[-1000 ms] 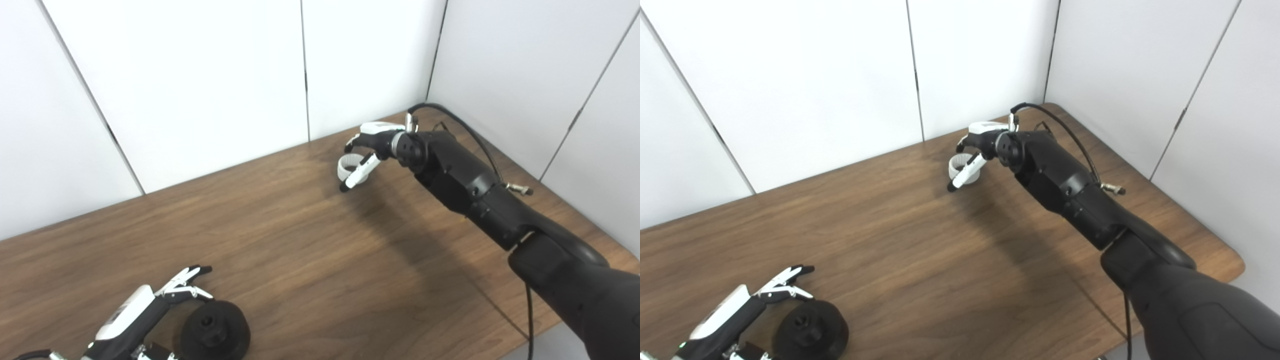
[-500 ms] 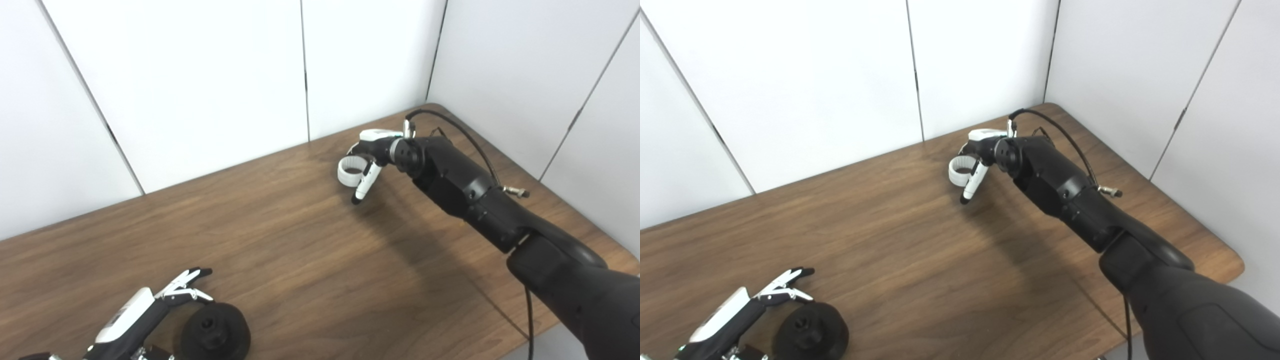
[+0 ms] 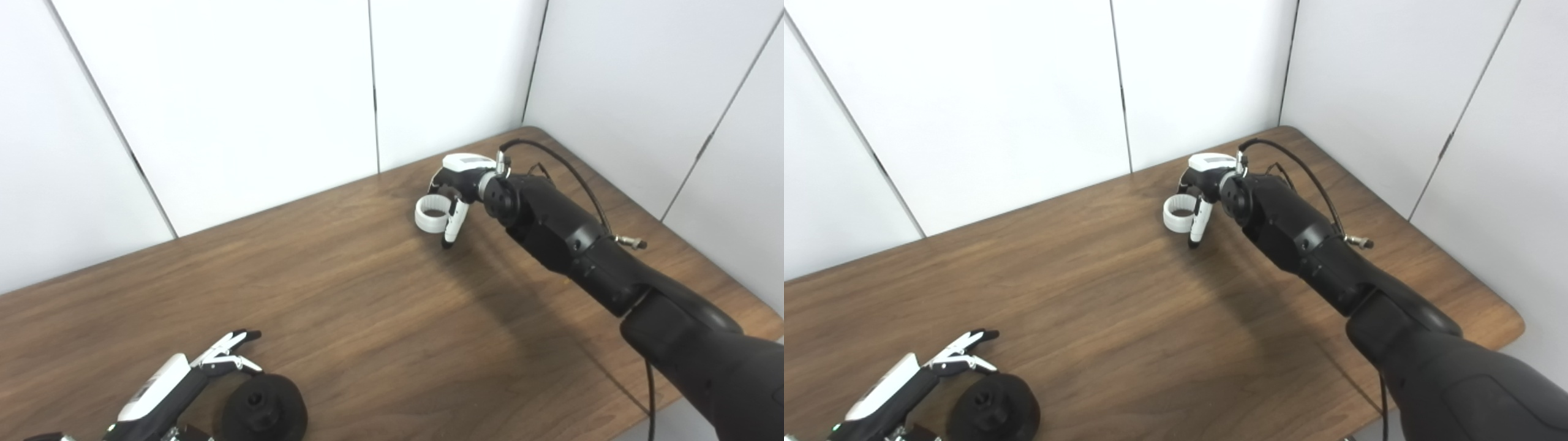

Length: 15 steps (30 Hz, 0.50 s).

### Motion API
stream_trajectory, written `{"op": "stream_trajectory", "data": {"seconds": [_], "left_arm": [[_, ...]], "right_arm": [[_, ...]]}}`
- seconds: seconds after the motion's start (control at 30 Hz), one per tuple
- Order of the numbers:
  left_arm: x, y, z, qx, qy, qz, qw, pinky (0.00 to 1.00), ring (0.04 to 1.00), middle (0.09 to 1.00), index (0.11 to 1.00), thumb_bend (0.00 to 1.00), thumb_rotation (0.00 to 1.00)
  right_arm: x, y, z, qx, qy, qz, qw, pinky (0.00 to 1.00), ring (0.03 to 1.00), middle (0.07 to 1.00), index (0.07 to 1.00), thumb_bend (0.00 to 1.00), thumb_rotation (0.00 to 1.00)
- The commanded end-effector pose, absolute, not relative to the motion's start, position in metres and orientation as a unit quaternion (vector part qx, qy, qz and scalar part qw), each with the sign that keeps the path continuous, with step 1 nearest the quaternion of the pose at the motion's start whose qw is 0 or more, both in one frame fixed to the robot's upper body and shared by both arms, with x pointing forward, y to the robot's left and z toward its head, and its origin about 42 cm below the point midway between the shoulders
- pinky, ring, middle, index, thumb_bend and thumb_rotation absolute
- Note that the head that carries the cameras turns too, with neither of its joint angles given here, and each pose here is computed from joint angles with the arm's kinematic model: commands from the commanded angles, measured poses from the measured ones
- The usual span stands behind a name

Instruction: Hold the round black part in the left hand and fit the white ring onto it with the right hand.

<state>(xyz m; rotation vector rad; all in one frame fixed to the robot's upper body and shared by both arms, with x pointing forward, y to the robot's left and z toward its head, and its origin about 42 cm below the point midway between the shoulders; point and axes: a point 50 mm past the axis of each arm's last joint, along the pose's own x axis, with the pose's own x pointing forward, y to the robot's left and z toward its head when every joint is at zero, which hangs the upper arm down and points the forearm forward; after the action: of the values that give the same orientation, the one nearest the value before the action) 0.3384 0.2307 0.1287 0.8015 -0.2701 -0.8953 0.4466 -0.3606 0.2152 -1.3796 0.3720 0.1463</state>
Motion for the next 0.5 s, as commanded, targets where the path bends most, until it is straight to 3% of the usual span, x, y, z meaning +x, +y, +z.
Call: {"op": "stream_trajectory", "data": {"seconds": [0.0, 0.13, 0.47], "left_arm": [[0.3280, 0.2418, 0.1147, 0.390, -0.070, -0.441, 0.806, 0.94, 1.000, 0.962, 0.490, 0.52, 0.07], [0.3267, 0.2415, 0.1151, 0.388, -0.068, -0.440, 0.807, 0.95, 1.000, 0.963, 0.490, 0.52, 0.06], [0.3249, 0.2396, 0.1160, 0.390, -0.064, -0.444, 0.804, 0.95, 1.000, 0.968, 0.490, 0.52, 0.07]], "right_arm": [[0.4536, -0.3645, 0.2360, -0.642, 0.132, 0.040, 0.755, 0.79, 0.857, 0.843, 0.499, 0.53, 0.14], [0.4523, -0.3645, 0.2349, -0.643, 0.119, 0.034, 0.756, 0.76, 0.825, 0.797, 0.486, 0.52, 0.13], [0.4503, -0.3602, 0.2332, -0.628, 0.114, 0.034, 0.769, 0.76, 0.820, 0.787, 0.486, 0.52, 0.13]]}}
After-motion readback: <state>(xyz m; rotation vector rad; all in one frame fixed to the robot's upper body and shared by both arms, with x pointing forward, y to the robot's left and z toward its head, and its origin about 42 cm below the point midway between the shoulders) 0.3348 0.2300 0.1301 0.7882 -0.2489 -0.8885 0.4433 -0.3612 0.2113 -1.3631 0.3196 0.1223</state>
